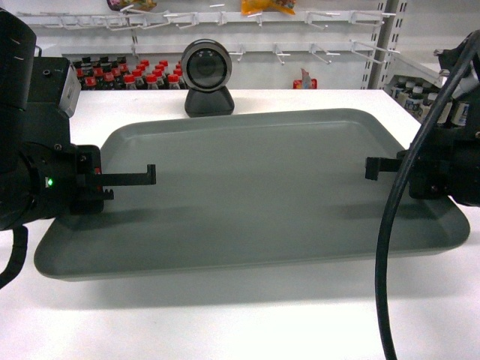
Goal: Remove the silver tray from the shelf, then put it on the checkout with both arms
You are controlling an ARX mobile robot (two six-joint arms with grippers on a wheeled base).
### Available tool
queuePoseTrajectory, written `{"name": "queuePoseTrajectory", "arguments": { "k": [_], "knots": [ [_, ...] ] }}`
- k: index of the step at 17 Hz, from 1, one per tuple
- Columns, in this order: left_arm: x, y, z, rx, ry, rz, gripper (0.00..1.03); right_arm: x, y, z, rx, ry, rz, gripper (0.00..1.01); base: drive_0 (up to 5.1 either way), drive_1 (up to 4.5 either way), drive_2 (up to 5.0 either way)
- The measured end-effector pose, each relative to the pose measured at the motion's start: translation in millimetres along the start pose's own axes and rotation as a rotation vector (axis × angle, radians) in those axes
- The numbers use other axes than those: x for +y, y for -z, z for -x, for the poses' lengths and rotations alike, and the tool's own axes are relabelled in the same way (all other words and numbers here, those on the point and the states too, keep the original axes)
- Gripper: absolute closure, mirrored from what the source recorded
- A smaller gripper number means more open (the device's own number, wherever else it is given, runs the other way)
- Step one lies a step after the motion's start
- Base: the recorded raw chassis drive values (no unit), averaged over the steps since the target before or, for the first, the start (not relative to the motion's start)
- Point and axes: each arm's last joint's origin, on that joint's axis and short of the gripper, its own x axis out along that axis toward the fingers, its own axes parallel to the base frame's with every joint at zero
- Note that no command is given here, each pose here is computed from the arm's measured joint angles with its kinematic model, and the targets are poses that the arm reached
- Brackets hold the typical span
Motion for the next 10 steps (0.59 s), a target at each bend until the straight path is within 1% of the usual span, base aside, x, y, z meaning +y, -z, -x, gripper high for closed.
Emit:
{"name": "queuePoseTrajectory", "arguments": {
  "k": [1,2,3,6,8,10],
  "knots": [
    [-0.9,-2.9,-8,-0.012,0.001,-0.008,1.0,0.3,1.3,-8,0.005,0.007,0.001,0.99,0.0,0.0,0.0],
    [-2.1,-4.5,-16,-0.01,-0.003,-0.024,1.0,0.2,5.6,-19,0.022,0.013,0.001,0.99,0.0,0.0,0.0],
    [-2.8,-2.4,-22,-0.002,-0.008,-0.041,1.0,0.0,9.3,-26,0.041,0.016,-0.001,0.99,0.0,0.0,0.0],
    [-4.4,5.2,-35,0.028,-0.021,-0.065,1.0,-0.7,18.7,-40,0.07,0.022,0.001,0.99,0.0,0.0,0.0],
    [-4.3,9.3,-40,0.036,-0.029,-0.069,1.0,-1.1,25.8,-48,0.078,0.026,0.012,0.99,0.0,0.0,0.0],
    [-3.5,11.3,-42,0.037,-0.034,-0.074,1.0,2.8,27.6,-50,0.073,0.031,0.03,0.99,0.0,0.0,0.0]
  ]
}}
